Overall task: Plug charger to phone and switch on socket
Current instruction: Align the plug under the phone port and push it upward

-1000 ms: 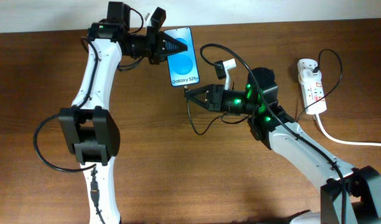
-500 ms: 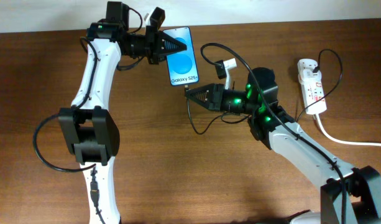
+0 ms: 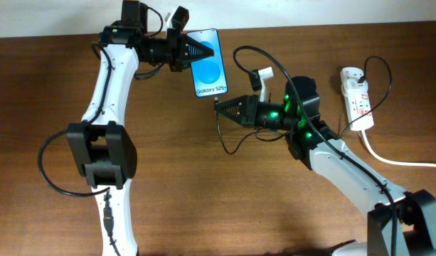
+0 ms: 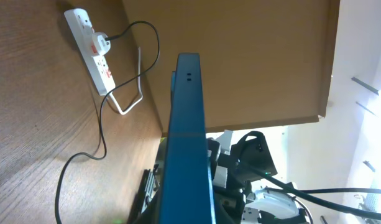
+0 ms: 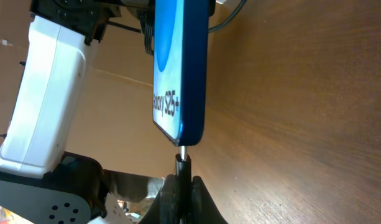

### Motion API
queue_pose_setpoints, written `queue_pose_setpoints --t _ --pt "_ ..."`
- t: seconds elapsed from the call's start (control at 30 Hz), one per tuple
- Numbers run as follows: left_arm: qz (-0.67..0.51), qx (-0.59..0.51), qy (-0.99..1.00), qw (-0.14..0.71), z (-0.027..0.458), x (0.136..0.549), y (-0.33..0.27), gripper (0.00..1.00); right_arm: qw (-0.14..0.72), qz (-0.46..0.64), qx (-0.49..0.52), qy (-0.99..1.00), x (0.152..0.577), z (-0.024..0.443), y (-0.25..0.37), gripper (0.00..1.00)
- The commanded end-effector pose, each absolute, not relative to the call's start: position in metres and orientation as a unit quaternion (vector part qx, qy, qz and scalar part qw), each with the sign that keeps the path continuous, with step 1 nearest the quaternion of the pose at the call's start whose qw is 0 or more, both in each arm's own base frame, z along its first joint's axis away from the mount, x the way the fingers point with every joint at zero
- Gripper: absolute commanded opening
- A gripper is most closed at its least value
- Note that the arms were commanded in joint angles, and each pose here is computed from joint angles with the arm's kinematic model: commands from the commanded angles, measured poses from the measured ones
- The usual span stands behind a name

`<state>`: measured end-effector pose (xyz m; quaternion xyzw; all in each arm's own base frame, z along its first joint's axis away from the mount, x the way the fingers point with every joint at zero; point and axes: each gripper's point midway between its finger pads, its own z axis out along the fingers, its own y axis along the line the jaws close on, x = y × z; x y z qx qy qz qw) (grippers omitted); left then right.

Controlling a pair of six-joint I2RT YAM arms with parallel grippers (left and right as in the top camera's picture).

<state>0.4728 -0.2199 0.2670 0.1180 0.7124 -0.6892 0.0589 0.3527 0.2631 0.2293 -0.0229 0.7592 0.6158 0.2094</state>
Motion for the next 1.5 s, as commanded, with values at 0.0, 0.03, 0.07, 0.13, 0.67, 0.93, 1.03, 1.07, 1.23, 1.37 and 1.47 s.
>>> queue_pose_setpoints --t 0.0,0.03,0.07,0.13,0.67,0.93,1.03,1.07,1.23,1.37,1.47 --pt "-0.705 0.138 0.693 0.064 0.282 0.467 -0.222 0.00 0.214 0.617 -0.023 0.757 0.353 0.234 0.261 0.04" --pt "-0.705 0.139 0.692 0.064 0.282 0.467 -0.222 0.00 0.214 0.617 -0.024 0.756 0.353 0.234 0.261 0.04" --pt "-0.705 0.139 0.693 0.064 0.282 0.467 -0.223 0.00 0.213 0.618 -0.025 0.756 0.353 0.234 0.261 0.04" --pt "-0.704 0.146 0.692 0.071 0.282 0.468 -0.223 0.00 0.210 0.620 -0.028 0.755 0.351 0.234 0.262 0.04" --pt "-0.703 0.151 0.691 0.069 0.282 0.466 -0.229 0.00 0.218 0.625 -0.039 0.749 0.351 0.240 0.262 0.04" --pt "-0.705 0.147 0.691 0.063 0.282 0.465 -0.228 0.00 0.217 0.625 -0.039 0.749 0.350 0.240 0.262 0.04" --pt "-0.706 0.149 0.690 0.060 0.282 0.463 -0.231 0.00 0.219 0.625 -0.038 0.749 0.351 0.240 0.262 0.04" --pt "-0.706 0.149 0.690 0.060 0.282 0.463 -0.231 0.00 0.220 0.624 -0.039 0.749 0.351 0.240 0.262 0.04" --pt "-0.706 0.152 0.689 0.057 0.282 0.461 -0.236 0.00 0.221 0.623 -0.038 0.749 0.352 0.240 0.261 0.04" --pt "-0.706 0.156 0.689 0.053 0.282 0.458 -0.241 0.00 0.222 0.623 -0.037 0.749 0.352 0.239 0.261 0.04" --pt "-0.705 0.170 0.685 0.067 0.282 0.458 -0.241 0.00 0.225 0.622 -0.036 0.749 0.353 0.240 0.261 0.04"
